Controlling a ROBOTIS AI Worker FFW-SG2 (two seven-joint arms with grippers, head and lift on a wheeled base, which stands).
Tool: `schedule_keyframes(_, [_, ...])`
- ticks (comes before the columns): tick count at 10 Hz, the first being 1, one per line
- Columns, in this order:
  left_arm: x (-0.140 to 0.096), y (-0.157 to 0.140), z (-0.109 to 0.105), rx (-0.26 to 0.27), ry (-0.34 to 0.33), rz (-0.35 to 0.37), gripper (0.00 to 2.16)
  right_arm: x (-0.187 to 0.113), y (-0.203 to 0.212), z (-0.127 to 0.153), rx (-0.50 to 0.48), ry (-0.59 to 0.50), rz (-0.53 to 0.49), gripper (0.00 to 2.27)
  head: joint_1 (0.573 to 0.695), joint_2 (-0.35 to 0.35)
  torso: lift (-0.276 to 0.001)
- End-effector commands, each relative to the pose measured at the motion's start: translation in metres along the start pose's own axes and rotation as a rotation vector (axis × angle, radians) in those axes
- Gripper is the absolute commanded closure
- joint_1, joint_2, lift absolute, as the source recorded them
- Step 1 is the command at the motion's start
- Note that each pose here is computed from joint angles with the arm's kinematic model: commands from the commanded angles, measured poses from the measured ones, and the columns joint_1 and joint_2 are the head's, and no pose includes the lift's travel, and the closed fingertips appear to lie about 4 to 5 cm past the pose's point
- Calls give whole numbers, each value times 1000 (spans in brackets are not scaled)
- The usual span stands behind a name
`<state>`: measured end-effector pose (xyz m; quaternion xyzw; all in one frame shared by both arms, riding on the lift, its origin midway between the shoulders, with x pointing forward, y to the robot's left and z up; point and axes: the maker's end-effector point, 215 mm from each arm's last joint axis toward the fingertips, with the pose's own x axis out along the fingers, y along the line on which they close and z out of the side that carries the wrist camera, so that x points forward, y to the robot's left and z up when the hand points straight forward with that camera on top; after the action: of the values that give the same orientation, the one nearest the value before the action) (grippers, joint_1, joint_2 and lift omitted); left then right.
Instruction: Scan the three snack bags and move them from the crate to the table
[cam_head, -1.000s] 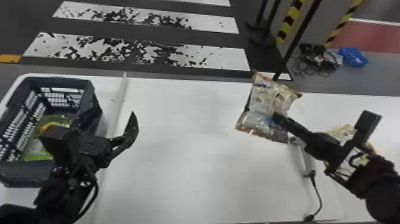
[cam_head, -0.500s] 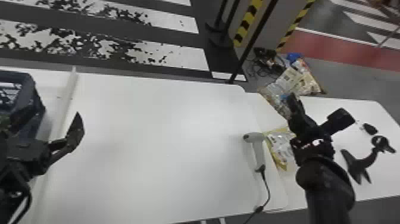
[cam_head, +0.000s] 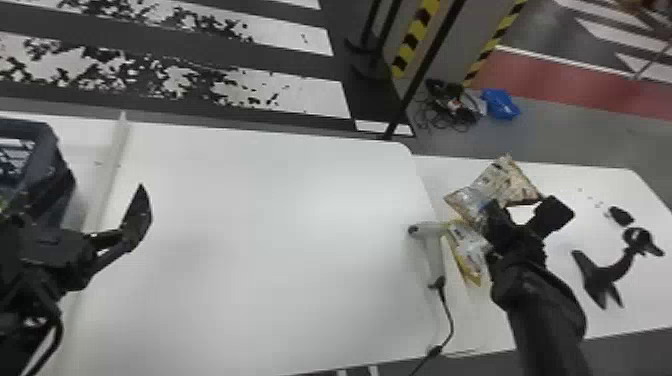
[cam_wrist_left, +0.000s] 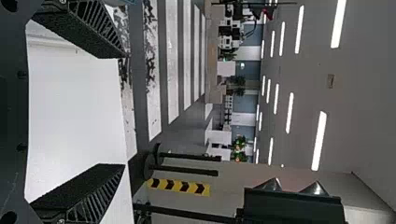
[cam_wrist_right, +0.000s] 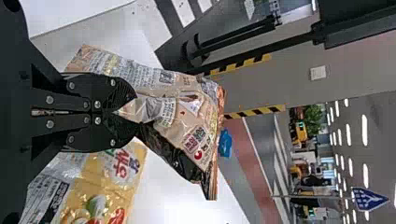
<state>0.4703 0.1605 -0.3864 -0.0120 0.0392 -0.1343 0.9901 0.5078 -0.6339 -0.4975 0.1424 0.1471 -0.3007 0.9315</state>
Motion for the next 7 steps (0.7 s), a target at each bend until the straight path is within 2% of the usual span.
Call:
schedule_keyframes(1, [-1, -4, 2, -3, -5, -5, 26, 3, -4, -13, -30, 32, -37, 1959, 695, -350, -62])
schedule_keyframes(2, [-1, -6, 3, -5, -7, -7, 26, 3, -5, -22, -48, 59, -69, 1490, 695, -350, -62])
schedule_keyframes(3, [-2, -8, 4, -6, -8, -9, 26, 0, -3, -35, -67, 88, -62, 464, 695, -350, -62])
schedule_keyframes(4, [-3, -9, 5, -5, -10, -10, 26, -2, -3, -38, -76, 96, -57, -1, 695, -350, -62])
schedule_keyframes(7, [-7, -12, 9, -2, -12, -14, 26, -29, 15, -41, -106, 131, 16, 56, 695, -350, -62])
